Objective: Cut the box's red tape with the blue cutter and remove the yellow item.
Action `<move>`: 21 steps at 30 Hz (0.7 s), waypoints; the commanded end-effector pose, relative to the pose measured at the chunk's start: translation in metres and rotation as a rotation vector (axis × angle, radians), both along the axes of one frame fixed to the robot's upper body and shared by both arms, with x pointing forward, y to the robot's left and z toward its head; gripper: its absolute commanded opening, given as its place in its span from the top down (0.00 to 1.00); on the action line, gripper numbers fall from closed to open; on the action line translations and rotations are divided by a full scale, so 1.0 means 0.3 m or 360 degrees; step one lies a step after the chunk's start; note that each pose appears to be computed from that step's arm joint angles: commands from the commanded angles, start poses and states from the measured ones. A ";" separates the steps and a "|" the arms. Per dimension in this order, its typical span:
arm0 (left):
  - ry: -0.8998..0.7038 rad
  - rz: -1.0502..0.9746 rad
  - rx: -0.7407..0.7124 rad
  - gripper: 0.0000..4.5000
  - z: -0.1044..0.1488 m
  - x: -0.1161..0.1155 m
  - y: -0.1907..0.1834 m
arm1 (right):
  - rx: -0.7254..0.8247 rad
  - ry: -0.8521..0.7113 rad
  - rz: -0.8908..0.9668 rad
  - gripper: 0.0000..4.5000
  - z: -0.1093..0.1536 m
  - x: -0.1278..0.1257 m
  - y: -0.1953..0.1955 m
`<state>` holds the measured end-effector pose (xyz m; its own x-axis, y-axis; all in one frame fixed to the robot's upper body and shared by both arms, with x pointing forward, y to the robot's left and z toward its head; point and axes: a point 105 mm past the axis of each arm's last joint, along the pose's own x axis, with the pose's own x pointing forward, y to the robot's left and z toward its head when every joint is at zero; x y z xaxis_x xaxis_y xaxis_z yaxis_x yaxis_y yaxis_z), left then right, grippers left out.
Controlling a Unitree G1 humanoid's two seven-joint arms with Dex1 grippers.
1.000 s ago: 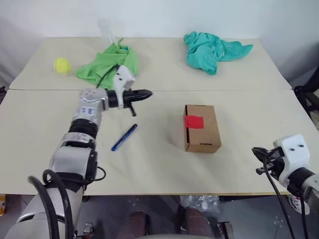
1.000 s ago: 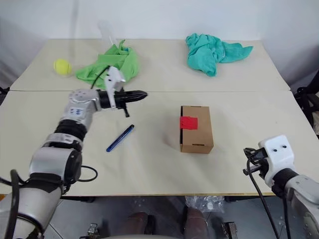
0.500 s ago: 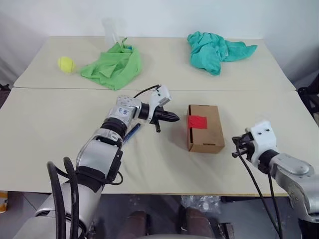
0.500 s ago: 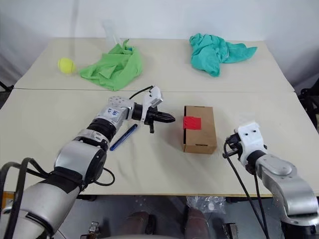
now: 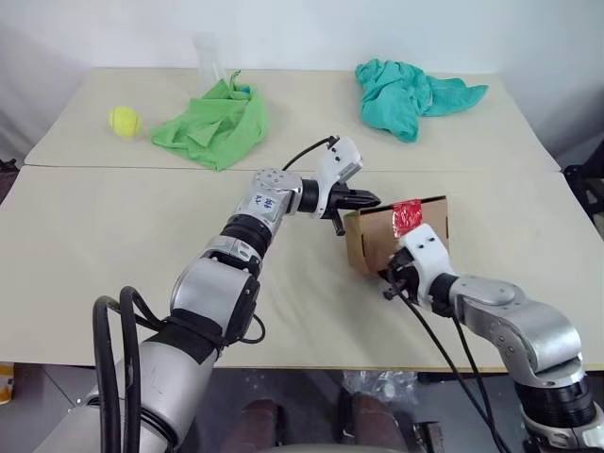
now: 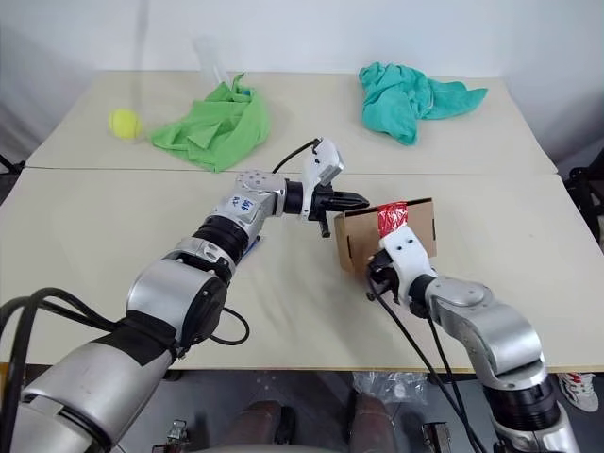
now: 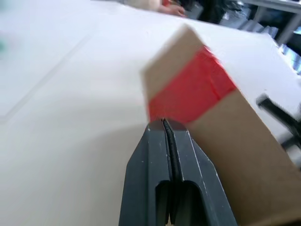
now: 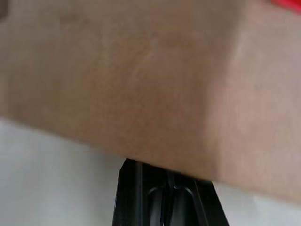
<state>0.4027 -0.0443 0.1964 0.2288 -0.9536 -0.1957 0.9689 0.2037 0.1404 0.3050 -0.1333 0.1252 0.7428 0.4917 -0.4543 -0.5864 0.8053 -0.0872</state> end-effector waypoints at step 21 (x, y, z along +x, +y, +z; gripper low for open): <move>-0.0037 0.0275 0.0156 1.00 0.136 0.095 0.343 | -0.0396 -0.0336 -0.0219 1.00 0.298 0.000 -0.322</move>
<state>0.4337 0.0633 0.2064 0.4163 -0.8542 -0.3115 0.9092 0.3866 0.1549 0.2942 -0.2158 0.2085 0.8607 0.3035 -0.4088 -0.4576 0.8131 -0.3598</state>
